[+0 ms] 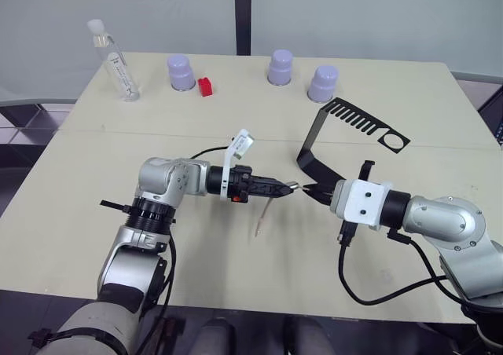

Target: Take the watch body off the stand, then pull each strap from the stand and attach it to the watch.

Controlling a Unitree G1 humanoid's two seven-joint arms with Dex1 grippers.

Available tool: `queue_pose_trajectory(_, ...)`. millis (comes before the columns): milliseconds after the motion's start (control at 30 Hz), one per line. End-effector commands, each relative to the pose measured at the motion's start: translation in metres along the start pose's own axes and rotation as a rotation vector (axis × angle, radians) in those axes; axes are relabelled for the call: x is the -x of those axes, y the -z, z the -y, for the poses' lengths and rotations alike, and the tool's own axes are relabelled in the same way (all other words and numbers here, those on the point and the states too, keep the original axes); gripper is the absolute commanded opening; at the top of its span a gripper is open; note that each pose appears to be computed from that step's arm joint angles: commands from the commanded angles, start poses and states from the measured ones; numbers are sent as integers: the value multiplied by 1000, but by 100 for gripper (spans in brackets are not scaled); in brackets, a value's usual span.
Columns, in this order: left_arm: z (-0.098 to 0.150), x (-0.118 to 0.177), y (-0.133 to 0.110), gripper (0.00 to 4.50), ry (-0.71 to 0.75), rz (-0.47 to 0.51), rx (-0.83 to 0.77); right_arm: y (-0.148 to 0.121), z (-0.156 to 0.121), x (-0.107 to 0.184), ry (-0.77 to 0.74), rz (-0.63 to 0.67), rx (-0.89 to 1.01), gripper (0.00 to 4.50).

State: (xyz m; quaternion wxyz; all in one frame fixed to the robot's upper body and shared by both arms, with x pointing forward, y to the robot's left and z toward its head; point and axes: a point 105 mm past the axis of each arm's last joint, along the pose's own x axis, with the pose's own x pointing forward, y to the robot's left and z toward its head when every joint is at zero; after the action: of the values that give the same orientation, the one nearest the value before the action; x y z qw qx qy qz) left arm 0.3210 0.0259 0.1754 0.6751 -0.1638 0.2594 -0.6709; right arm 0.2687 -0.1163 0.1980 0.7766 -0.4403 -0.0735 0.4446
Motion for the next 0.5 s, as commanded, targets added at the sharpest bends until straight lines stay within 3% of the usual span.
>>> queue_pose_trajectory(33, 19, -9, -17, 158, 84, 39, -61, -11, 2, -2, -9, 41, 47, 0)
queue_pose_trajectory(500, 19, -14, -10, 158, 89, 20, -74, -19, 6, -5, 1, 52, 92, 0)
